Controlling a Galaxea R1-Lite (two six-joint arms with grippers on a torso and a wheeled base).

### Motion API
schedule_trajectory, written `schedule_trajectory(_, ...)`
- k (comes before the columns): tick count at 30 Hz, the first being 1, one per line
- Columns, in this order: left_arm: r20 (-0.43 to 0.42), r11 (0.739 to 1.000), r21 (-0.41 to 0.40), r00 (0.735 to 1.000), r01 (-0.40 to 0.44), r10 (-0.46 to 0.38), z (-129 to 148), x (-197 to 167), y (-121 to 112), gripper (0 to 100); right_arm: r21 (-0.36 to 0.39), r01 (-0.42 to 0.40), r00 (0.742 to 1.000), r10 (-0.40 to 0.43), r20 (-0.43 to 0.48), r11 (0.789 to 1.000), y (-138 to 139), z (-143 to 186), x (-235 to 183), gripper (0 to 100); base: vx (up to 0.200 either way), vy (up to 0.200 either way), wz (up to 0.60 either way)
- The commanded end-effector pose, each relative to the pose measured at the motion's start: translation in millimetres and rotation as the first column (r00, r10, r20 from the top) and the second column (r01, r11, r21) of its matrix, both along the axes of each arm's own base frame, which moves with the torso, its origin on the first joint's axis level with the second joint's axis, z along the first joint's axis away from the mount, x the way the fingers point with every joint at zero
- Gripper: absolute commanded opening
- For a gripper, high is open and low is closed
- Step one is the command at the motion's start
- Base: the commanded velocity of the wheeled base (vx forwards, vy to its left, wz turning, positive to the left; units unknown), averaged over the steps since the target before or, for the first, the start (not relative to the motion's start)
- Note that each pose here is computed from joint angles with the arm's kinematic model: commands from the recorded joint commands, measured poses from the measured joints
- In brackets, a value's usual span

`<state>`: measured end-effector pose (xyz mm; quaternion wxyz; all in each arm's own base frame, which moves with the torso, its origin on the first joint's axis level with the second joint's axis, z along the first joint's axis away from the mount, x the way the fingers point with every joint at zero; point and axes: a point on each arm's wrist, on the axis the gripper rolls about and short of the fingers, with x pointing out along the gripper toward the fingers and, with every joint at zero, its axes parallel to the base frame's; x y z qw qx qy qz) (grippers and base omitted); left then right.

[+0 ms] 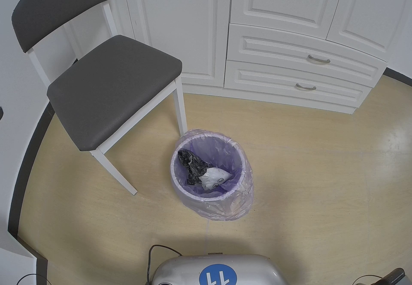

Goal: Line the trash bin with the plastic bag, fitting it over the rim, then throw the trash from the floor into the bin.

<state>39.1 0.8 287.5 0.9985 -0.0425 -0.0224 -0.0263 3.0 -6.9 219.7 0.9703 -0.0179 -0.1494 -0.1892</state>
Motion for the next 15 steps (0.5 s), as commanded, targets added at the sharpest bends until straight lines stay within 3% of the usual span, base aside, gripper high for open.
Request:
schedule_trajectory(1,0.091,0.998,0.007,0.994,0.063,-0.064,-1,-69,-7,100,-0.018,-0.008,0.989,0.011,0.149,1.000,5,-19,-66,100,0.000,0.000,0.00)
schedule_trajectory(7,0.111,0.991,0.008,0.985,0.135,-0.135,-3,-105,-3,100,-0.025,-0.082,0.981,0.085,0.173,0.996,0,-21,-76,100,0.000,0.000,0.00)
schedule_trajectory(12,0.164,0.988,0.017,0.974,0.155,-0.156,-1,-133,0,100,-0.038,-0.093,0.981,0.098,0.170,0.995,-1,-26,-77,100,0.000,0.000,0.00)
schedule_trajectory(15,0.191,0.985,0.020,0.967,0.171,-0.172,3,-146,2,100,-0.096,-0.133,0.971,0.149,0.185,0.986,2,-29,-82,100,0.000,0.000,0.00)
